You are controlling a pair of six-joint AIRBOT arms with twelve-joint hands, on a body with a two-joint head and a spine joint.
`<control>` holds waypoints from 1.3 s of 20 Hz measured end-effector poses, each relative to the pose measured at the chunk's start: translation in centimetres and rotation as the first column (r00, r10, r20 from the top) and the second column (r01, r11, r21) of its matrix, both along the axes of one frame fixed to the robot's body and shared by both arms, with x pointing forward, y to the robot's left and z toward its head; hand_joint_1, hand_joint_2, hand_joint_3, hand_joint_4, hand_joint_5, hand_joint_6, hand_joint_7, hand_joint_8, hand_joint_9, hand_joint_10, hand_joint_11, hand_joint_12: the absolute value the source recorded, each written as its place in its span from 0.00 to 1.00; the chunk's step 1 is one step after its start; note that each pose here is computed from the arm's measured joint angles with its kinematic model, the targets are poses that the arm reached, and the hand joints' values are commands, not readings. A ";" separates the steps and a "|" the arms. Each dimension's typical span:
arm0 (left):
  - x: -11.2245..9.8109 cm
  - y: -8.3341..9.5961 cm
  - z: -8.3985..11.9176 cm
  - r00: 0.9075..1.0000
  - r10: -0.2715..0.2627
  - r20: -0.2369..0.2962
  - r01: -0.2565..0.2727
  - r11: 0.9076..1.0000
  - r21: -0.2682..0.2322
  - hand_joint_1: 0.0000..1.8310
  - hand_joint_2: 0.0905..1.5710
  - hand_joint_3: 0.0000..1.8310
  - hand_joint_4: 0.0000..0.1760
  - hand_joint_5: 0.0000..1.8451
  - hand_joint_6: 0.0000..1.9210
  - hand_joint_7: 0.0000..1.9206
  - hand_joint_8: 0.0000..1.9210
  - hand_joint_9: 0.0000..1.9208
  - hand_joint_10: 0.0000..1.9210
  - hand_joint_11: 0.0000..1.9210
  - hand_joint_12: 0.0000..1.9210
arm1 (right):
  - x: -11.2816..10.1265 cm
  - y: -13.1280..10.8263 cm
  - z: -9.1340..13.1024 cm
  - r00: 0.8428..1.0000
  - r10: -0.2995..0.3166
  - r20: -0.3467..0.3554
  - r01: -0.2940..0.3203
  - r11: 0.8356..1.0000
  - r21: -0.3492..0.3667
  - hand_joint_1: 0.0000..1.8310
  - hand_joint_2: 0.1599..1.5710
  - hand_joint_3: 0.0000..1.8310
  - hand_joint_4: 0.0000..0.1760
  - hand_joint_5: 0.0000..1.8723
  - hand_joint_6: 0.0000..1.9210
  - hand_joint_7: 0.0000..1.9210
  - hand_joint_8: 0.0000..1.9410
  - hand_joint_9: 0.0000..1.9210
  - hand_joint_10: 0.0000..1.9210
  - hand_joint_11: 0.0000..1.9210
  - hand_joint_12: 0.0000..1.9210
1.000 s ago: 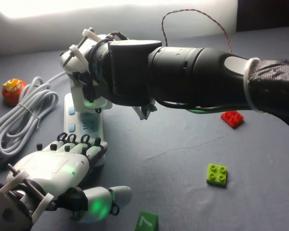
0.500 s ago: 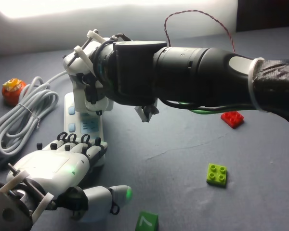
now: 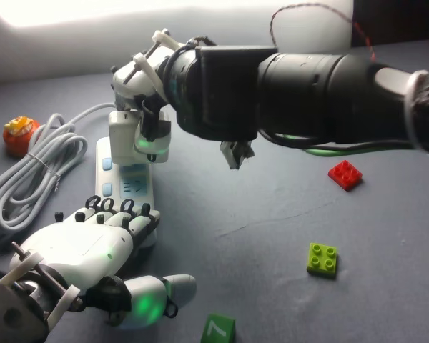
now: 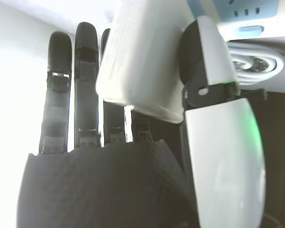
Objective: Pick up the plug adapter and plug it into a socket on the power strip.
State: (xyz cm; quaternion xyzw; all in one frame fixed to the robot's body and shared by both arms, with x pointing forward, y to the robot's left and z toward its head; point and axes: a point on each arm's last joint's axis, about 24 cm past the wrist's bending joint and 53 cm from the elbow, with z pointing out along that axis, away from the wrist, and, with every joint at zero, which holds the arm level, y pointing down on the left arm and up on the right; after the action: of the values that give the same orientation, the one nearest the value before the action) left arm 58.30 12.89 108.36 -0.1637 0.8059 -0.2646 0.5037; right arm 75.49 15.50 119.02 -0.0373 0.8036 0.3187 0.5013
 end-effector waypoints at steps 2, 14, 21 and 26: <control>0.0 0.0 0.1 1.000 0.000 0.001 0.000 1.000 -0.002 0.00 0.75 0.00 0.00 0.04 0.00 0.06 0.00 0.06 0.00 0.00 0.08 | -0.3 -0.1 0.7 1.000 0.011 0.012 -0.011 1.000 -0.002 0.47 0.65 0.00 0.00 0.21 0.00 0.26 0.00 0.27 0.00 0.04 0.52; 0.9 -0.9 1.4 1.000 -0.010 -0.003 0.009 0.998 -0.061 0.00 0.76 0.00 0.00 0.06 0.00 0.06 0.00 0.07 0.00 0.00 0.13 | -3.1 -4.7 5.6 0.995 0.054 0.090 -0.053 0.999 -0.010 0.38 0.61 0.00 0.00 0.07 0.00 0.09 0.00 0.10 0.00 0.00 0.30; 2.8 0.4 4.9 0.999 -0.002 0.051 0.007 0.996 -0.087 0.00 0.76 0.00 0.00 0.08 0.00 0.12 0.01 0.13 0.01 0.00 0.24 | -6.8 -14.3 6.6 0.985 0.081 0.151 -0.078 0.997 -0.024 0.38 0.59 0.00 0.00 0.05 0.00 0.07 0.00 0.08 0.00 0.00 0.26; 3.9 1.4 8.2 0.994 -0.038 0.105 0.045 0.997 -0.070 0.00 0.77 0.00 0.00 0.21 0.01 0.27 0.01 0.23 0.02 0.00 0.39 | -10.0 -16.3 5.4 0.979 0.132 0.155 -0.124 0.991 -0.058 0.35 0.60 0.00 0.00 0.09 0.01 0.11 0.01 0.13 0.01 0.00 0.33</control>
State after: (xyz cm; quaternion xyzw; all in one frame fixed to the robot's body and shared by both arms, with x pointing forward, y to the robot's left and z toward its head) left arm 62.19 14.28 116.57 -0.1511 0.7719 -0.3120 0.5330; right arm 65.46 -0.76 124.44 -0.1263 0.7647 0.3268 0.5408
